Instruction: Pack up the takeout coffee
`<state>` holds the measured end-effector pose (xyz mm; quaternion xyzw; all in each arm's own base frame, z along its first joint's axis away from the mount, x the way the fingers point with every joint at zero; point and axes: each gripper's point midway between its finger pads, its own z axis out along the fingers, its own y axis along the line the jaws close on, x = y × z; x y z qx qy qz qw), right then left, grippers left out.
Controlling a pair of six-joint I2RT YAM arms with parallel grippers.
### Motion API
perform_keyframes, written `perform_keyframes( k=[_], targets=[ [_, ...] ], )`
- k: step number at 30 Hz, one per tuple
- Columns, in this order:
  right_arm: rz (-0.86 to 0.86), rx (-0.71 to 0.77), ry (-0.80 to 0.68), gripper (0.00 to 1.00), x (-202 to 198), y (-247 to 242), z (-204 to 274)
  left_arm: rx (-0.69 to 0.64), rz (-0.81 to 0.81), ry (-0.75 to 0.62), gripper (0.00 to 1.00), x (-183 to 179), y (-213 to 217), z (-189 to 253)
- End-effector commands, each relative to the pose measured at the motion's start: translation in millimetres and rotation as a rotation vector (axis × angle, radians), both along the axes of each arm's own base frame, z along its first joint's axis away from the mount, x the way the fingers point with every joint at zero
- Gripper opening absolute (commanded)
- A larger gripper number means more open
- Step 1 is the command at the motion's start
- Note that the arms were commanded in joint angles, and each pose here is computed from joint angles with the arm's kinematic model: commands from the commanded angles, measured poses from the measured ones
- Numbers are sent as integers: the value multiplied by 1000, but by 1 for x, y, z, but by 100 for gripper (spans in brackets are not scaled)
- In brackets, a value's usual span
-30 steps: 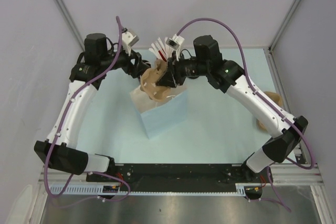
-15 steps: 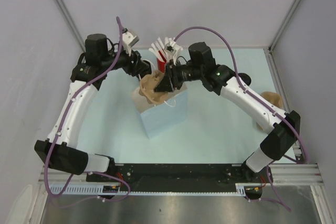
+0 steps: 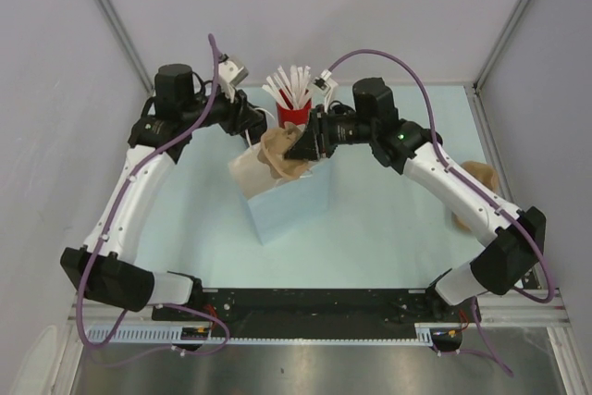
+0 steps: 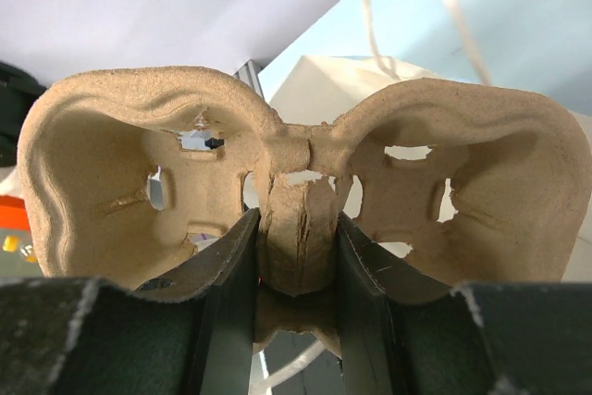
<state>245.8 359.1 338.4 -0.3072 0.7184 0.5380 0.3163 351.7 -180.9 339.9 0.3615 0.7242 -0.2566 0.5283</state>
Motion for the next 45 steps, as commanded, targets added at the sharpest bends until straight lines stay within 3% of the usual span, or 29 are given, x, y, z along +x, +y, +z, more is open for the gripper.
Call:
perform_keyframes(
  k=[1,14,25,27,28,29,33,37,45],
  targets=[
    [-10,49,16,37,6,-2,10,-27,-9,-56,39,-15,-5,17],
    [-1,51,58,38,2,2,4,-76,-13,-115,20,-38,-7,42],
    [-2,65,56,39,-7,0,11,-95,-20,-128,15,-50,-7,43],
    [0,64,59,39,-8,0,10,-94,-20,-124,23,-49,-7,40],
    [-3,64,54,39,-8,-1,10,-93,-18,-124,32,-49,-7,40],
    [-3,64,54,39,-8,-1,10,-91,-17,-125,47,-48,-7,40],
    [-8,65,47,40,-8,-4,11,-88,-21,-119,61,-47,-8,39],
    [-18,66,45,40,-5,-7,12,-85,-38,-121,52,-48,-9,38],
    [-20,66,49,40,-2,-7,10,-41,-28,-81,49,-30,-11,18]
  ],
)
